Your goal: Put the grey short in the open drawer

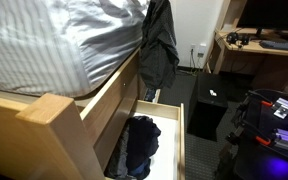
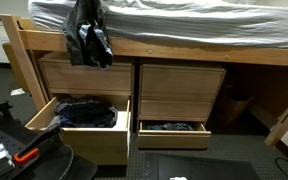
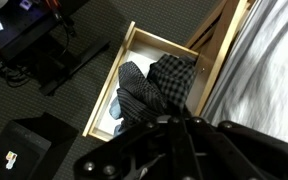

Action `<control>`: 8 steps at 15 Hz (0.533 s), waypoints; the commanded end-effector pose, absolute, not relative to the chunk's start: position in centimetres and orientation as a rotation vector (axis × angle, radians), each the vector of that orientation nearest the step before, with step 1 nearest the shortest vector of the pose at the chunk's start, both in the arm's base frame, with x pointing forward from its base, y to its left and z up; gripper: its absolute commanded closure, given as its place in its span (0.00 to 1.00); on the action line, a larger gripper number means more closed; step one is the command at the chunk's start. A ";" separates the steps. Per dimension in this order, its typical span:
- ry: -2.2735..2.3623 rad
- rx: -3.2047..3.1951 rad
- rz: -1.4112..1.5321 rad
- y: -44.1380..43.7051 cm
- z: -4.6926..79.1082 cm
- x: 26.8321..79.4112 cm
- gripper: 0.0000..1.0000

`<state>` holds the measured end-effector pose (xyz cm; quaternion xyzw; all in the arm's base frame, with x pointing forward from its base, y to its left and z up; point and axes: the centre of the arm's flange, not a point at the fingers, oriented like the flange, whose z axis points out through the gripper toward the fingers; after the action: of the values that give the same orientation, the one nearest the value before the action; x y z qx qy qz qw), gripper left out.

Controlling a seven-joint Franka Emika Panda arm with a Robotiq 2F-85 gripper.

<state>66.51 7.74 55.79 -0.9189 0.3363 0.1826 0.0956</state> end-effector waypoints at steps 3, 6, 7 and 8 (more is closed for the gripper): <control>0.997 -2.723 0.542 7.7 55.7 66.5 0.99; 1.005 -2.731 0.543 7.7 55.7 66.6 0.72; 1.018 -2.734 0.546 7.7 55.7 66.7 0.67; 1.026 -2.749 0.544 7.7 55.7 66.8 0.60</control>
<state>66.60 7.74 55.52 -0.9180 0.3381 0.1845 0.0941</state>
